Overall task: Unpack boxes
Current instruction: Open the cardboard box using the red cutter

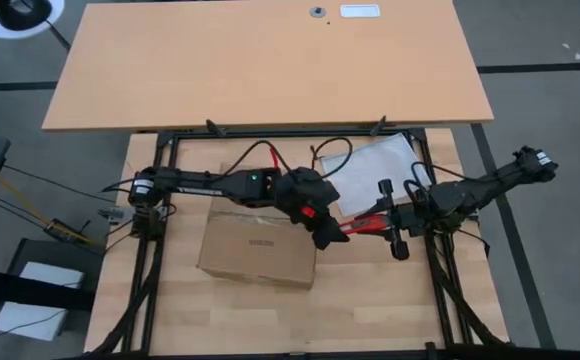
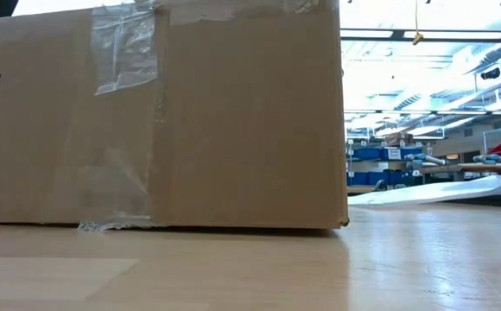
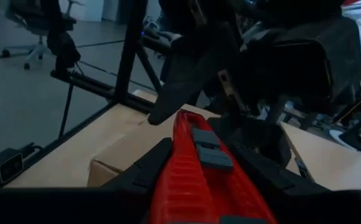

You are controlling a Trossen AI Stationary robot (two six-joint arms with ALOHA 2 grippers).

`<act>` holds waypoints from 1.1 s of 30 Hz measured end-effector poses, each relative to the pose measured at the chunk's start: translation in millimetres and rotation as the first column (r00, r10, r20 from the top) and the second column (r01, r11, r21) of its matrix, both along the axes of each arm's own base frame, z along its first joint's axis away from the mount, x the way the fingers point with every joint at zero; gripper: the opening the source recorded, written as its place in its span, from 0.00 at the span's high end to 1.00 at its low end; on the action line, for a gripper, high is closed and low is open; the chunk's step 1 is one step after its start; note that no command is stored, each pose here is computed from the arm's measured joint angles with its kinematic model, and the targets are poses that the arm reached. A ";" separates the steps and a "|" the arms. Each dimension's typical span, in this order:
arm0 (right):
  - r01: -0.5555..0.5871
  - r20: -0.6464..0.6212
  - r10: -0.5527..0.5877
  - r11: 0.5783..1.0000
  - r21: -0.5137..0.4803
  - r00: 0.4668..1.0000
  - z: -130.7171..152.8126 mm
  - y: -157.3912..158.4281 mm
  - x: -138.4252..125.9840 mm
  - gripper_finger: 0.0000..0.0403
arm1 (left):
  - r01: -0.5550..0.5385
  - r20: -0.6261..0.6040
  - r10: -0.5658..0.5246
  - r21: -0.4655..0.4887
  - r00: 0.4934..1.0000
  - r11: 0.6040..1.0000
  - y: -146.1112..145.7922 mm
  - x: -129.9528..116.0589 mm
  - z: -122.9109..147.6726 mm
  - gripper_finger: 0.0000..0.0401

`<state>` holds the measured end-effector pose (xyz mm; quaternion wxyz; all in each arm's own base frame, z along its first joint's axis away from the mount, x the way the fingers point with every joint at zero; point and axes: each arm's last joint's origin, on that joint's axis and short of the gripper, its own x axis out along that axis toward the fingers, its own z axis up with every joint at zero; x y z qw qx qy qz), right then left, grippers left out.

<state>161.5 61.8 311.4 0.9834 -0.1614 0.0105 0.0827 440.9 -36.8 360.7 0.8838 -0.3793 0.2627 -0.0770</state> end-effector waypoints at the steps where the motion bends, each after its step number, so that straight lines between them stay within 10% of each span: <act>1: 0.000 -0.002 0.000 1.000 -0.001 1.000 -0.3 0.0 0.1 0.63 | 0.001 0.017 -0.001 0.000 1.000 1.000 -0.1 1.0 -0.2 0.49; 11: -0.003 -0.002 0.003 1.000 0.005 1.000 0.1 0.1 -0.1 0.59 | 0.016 0.072 -0.021 0.073 0.997 0.997 1.7 2.4 1.8 0.88; 17: 0.014 -0.006 -0.013 0.979 0.205 1.000 4.5 -2.7 -5.6 0.55 | -0.023 0.090 0.009 0.157 0.996 0.987 1.1 1.1 8.7 0.89; 25: 0.012 0.001 -0.016 0.775 0.632 1.000 16.9 -11.7 -25.7 0.45 | -0.121 0.038 0.115 0.362 0.993 0.925 -15.2 -20.2 49.5 0.89; 33: -0.033 0.021 0.027 0.677 0.735 0.999 20.8 -10.8 -25.8 0.39 | -0.190 0.110 0.158 0.418 0.981 0.888 -34.1 -28.8 69.4 0.89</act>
